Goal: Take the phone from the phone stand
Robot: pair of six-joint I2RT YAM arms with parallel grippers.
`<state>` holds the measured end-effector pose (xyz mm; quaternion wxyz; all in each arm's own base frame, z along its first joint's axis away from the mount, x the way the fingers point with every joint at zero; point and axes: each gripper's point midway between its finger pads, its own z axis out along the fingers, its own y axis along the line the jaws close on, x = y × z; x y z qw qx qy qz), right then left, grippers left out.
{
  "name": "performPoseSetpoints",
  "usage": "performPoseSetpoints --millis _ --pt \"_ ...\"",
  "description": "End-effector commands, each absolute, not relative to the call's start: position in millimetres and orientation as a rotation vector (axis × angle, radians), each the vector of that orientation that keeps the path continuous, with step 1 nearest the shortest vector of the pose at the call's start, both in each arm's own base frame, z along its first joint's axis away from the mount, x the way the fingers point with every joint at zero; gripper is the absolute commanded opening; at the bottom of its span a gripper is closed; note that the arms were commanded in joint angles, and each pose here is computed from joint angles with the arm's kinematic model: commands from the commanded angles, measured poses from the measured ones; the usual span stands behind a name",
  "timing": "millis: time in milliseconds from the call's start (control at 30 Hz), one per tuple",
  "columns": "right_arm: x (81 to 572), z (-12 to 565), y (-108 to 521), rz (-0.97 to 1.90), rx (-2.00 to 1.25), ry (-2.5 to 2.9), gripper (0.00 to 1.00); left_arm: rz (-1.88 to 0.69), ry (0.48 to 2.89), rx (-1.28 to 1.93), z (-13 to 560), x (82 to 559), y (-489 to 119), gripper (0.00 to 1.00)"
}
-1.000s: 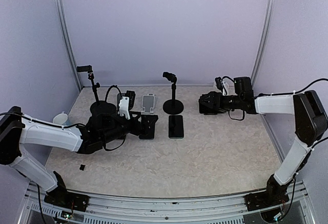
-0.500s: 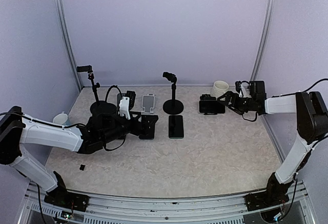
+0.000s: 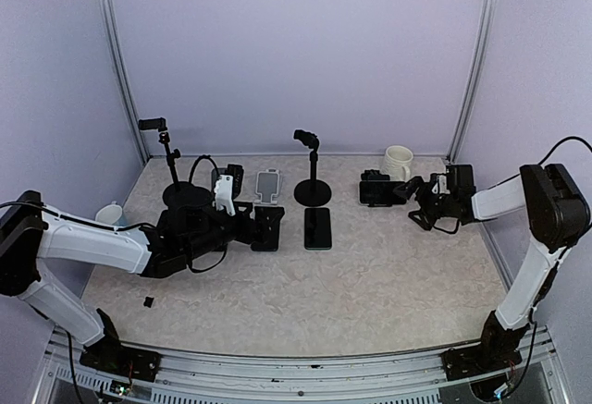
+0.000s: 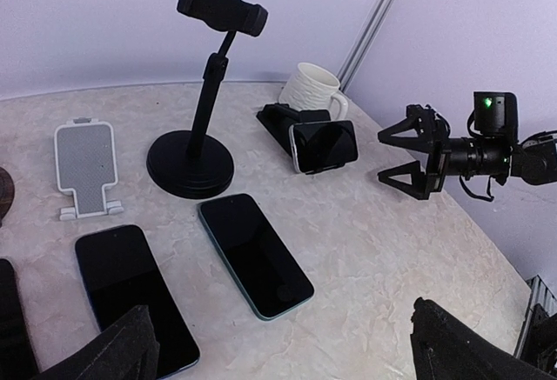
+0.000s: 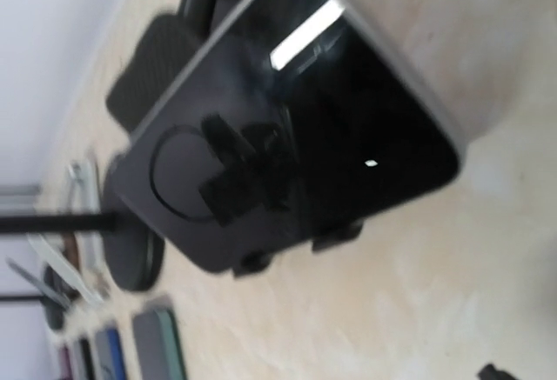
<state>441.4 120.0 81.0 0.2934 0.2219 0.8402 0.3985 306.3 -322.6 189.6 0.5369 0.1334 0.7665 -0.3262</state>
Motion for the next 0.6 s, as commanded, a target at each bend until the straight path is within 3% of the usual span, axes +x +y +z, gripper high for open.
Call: performPoseSetpoints --millis 0,567 --pt "452.5 85.7 113.7 1.085 0.822 2.152 1.0 -0.791 1.798 0.286 199.6 311.0 -326.9 0.99" --pt "477.3 49.1 111.3 0.987 1.3 2.178 1.0 -0.791 1.79 0.274 198.2 310.1 -323.8 0.99"
